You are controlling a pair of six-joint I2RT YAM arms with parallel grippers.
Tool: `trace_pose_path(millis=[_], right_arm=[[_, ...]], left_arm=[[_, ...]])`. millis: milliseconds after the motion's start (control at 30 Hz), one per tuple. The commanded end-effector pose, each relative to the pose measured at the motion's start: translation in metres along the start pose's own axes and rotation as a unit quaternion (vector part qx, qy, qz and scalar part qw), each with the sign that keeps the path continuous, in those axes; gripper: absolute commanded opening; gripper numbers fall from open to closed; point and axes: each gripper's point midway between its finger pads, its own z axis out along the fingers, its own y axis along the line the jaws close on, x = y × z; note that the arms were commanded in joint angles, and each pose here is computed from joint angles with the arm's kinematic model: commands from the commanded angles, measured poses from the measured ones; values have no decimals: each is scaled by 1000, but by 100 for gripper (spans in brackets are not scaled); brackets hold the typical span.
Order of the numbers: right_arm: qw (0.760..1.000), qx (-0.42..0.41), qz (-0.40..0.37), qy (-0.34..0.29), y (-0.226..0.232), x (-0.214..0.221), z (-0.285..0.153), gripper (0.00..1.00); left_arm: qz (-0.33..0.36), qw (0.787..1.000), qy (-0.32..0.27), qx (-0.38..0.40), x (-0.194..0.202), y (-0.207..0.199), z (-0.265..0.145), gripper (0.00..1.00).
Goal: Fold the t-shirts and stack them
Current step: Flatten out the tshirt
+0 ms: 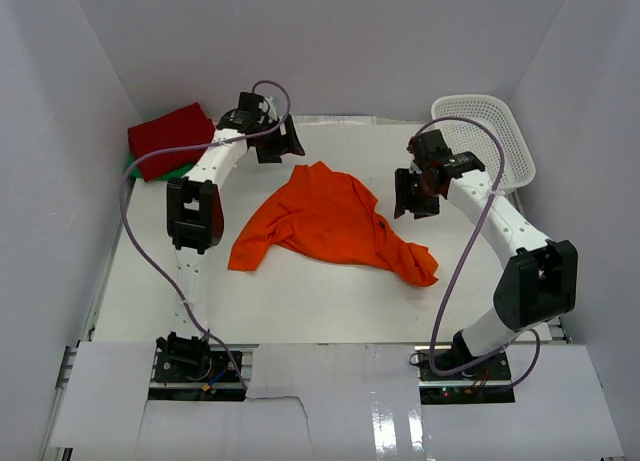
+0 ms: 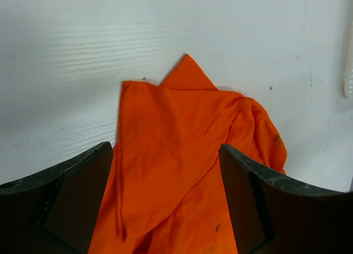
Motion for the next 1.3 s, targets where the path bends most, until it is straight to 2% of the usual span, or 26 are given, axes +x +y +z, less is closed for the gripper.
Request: trace_pose_path(millis=[0,67,267,467,500,567,667,700,767,900,1000,1133,1267], right_arm=[[999,-4,7,-54,9,-39,-7,57],[999,-11,7,-51,14,-47,0,56],[998,-26,7,-50,26,-54,7,56],[998,-26,7,-53,26,-55,8,56],[998,-26,6,-52,26,-54,9,56],[998,-23,6,-49,25,-53,11,56],[999,-24,6,-47,25,-52,15,56],[999,-24,6,-46,25,-52,16,56],[999,-22,6,-43,24,-51,18,56],[999,-22,5,-36,24,-49,27,56],[999,-21,5,-26,24,-49,42,56],[999,-34,4,-6,30,-50,69,57],[998,-54,-6,-23,41,-72,98,58]], left_arm=[[34,999,6,29,-6,-22,2,88],[45,999,2,22,-7,-25,9,87],[44,999,27,-11,14,-2,41,81],[38,998,42,-25,31,11,66,69],[38,998,41,-26,32,12,69,64],[37,998,45,-25,36,11,74,63],[30,998,52,-11,40,7,80,48],[28,998,53,-7,41,4,80,33],[26,998,53,0,40,-2,79,21],[35,999,17,18,13,-26,53,0],[43,998,-11,46,-8,-51,27,0],[48,994,-58,75,-37,-90,-32,0],[49,993,-71,79,-38,-103,-68,0]])
